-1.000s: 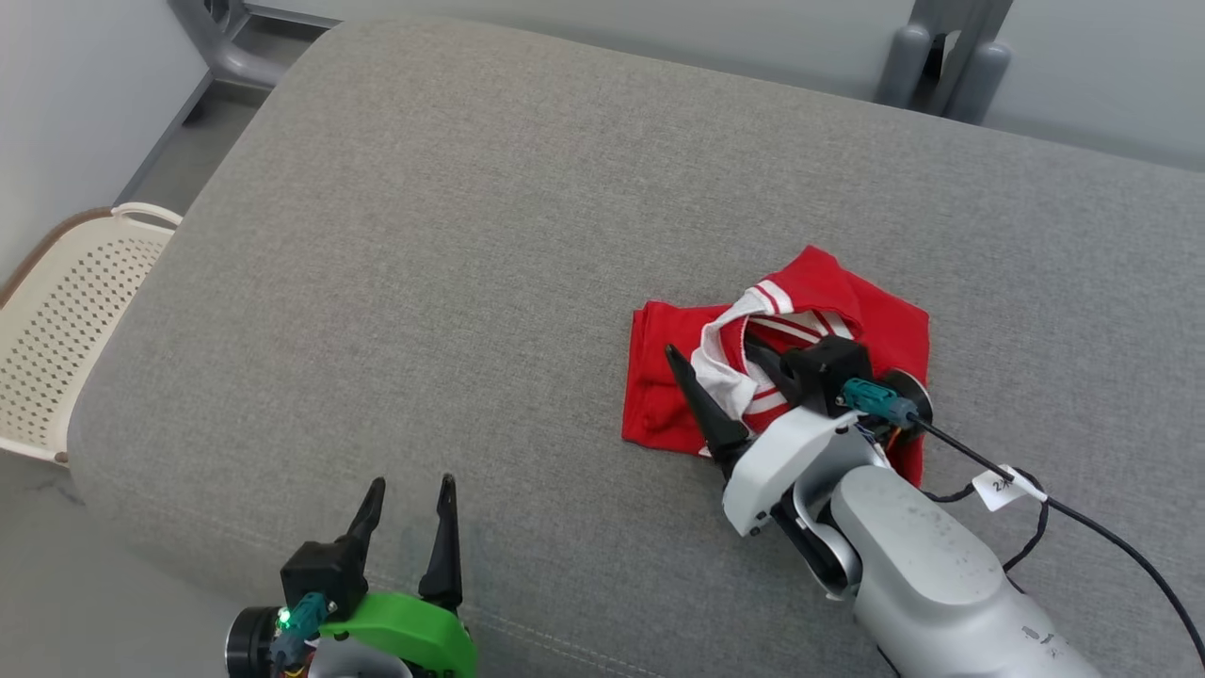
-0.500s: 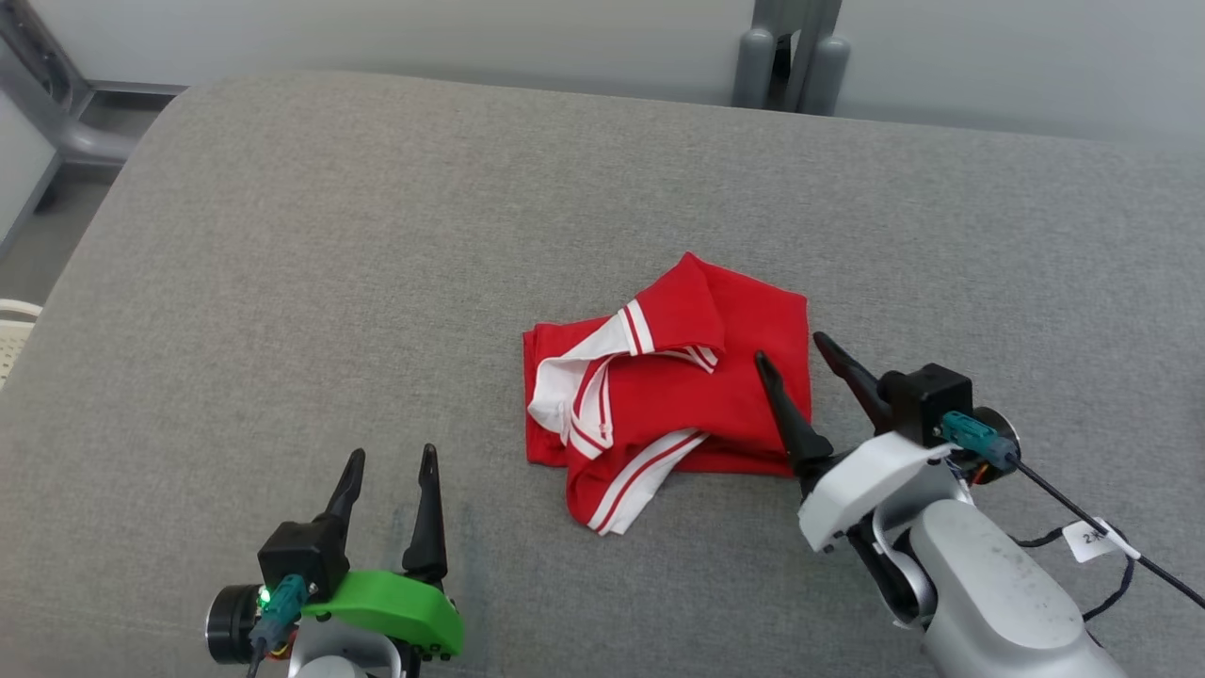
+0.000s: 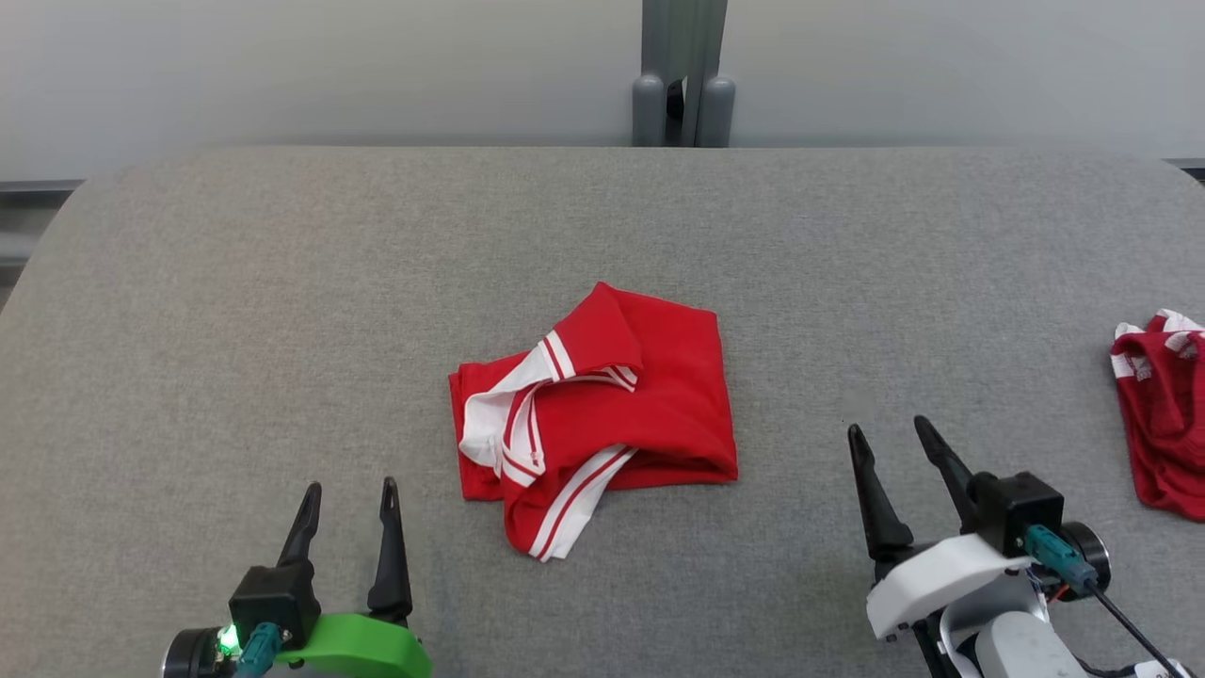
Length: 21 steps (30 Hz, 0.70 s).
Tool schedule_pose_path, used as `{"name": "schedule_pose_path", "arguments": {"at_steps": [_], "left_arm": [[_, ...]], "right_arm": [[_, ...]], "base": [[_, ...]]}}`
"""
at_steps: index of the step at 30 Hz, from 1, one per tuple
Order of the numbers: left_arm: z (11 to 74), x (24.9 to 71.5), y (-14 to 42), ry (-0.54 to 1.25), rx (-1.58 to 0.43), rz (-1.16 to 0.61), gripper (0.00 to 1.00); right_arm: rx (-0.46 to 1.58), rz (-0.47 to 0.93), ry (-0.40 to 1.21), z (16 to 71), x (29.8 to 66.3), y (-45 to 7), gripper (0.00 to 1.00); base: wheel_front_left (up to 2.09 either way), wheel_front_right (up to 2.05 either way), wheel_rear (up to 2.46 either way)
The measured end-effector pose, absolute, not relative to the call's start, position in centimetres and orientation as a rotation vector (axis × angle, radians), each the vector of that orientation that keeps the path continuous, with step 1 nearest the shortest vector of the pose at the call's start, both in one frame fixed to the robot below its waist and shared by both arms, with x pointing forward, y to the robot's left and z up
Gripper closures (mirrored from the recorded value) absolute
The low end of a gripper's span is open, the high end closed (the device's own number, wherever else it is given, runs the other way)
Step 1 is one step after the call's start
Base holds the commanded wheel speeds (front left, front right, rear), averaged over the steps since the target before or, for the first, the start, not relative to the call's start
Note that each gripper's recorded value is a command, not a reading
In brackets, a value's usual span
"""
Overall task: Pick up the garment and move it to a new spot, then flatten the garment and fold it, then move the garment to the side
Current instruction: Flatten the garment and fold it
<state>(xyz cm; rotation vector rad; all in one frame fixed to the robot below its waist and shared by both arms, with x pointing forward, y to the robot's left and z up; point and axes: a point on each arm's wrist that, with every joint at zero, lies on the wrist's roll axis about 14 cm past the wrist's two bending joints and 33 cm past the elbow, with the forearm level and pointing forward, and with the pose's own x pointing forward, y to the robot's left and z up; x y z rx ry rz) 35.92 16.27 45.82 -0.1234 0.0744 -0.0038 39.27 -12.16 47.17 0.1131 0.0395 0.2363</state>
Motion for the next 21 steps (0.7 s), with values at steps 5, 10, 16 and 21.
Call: {"name": "schedule_pose_path", "arguments": {"at_steps": [5,10,16,21], "left_arm": [[46.0,35.6,15.7,0.069,-0.117,-0.023,0.0],[46.0,35.7,15.4,0.067,-0.113,-0.033,0.0],[45.8,35.6,15.2,0.075,-0.115,-0.036,0.0],[45.7,35.5,15.3,0.08,-0.121,-0.036,0.0]], "right_arm": [[0.108,0.178,0.053,46.6,37.5,-13.9,0.0],[0.107,0.153,0.068,46.0,36.7,-14.7,0.0],[0.118,0.222,0.071,46.1,37.5,-12.3,0.0],[0.103,0.351,0.074,46.3,39.5,-8.1,0.0]], "base": [[0.0,0.0,0.0],[0.0,0.0,0.0],[0.0,0.0,0.0],[0.0,0.0,0.0]]}}
